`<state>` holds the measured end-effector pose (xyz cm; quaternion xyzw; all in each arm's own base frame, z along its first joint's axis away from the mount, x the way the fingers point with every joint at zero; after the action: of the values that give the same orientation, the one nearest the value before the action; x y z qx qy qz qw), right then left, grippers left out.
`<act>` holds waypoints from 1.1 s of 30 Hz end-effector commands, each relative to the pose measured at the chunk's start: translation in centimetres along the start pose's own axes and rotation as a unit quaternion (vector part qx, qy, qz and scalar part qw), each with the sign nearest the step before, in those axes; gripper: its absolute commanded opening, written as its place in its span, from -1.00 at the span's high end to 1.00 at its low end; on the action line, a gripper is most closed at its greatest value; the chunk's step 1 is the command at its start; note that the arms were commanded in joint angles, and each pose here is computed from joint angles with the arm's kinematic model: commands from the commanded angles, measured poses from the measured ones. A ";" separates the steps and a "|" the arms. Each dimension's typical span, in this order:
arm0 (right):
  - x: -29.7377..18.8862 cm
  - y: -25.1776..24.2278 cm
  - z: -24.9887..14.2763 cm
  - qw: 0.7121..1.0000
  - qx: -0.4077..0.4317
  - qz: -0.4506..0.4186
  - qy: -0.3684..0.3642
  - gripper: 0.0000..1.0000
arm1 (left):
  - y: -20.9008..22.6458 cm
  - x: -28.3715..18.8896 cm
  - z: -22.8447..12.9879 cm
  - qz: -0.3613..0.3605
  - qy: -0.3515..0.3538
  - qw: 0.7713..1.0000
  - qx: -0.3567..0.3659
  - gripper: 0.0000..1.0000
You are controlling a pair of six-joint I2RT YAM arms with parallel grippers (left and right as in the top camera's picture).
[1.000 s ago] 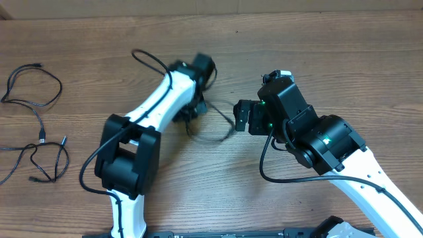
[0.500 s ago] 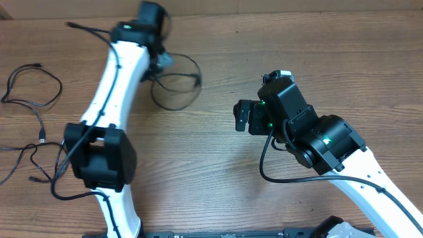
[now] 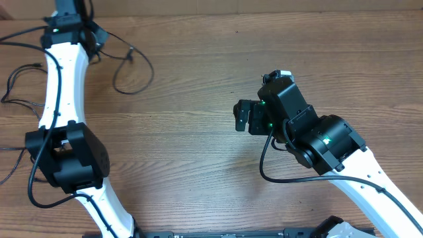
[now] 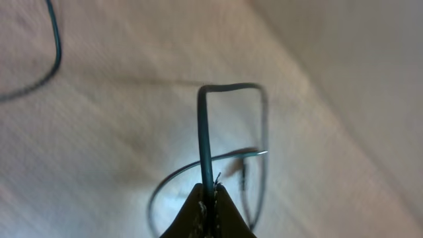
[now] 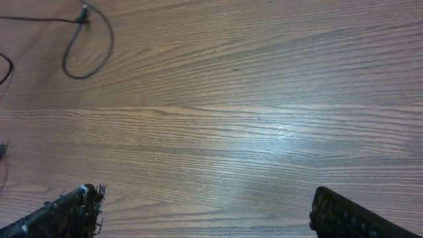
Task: Untangle cables
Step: 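Lift and drag the held cable up-left toward the far left area, then open the left gripper to release the cable at the upper left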
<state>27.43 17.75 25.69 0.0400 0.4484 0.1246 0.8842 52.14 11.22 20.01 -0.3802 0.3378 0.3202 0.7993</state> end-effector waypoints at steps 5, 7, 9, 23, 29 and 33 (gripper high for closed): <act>-0.5 -0.1 0.7 1.000 0.004 -0.003 -0.013 -1.00 | 2.7 5.0 1.8 0.026 -0.005 0.999 -0.023 0.92; -0.5 -0.1 0.7 1.000 0.004 -0.003 -0.013 -0.99 | 3.8 6.9 0.9 0.043 0.008 0.999 -0.022 0.92; -0.5 -0.1 0.7 1.000 0.004 -0.003 -0.013 -1.00 | 4.7 8.7 -0.2 0.060 0.023 0.998 -0.019 0.92; -0.5 -0.1 0.7 1.000 0.004 -0.003 -0.013 -0.99 | 8.2 9.7 -2.3 0.124 0.085 0.989 0.011 -0.18; -0.5 -0.1 0.7 1.000 0.004 -0.003 -0.013 -1.00 | 7.7 4.3 1.2 0.115 0.081 0.990 0.000 -0.99; -0.5 -0.1 0.7 1.000 0.004 -0.003 -0.013 -1.00 | 6.5 -1.1 3.3 0.076 0.072 0.995 0.007 -0.99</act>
<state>27.43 17.75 25.69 0.0400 0.4483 0.1249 0.8842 47.67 16.68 10.95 -0.3587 0.4866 0.3913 0.6939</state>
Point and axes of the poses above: each gripper's point midway between its finger pads, its own x axis out along the fingers, its own y axis along the line the jaws close on, z = x × y, the point moved 2 cm from there along -x, back along the fingers, and after that the axes turned 9 degrees about -x, right-handed, at the moved point
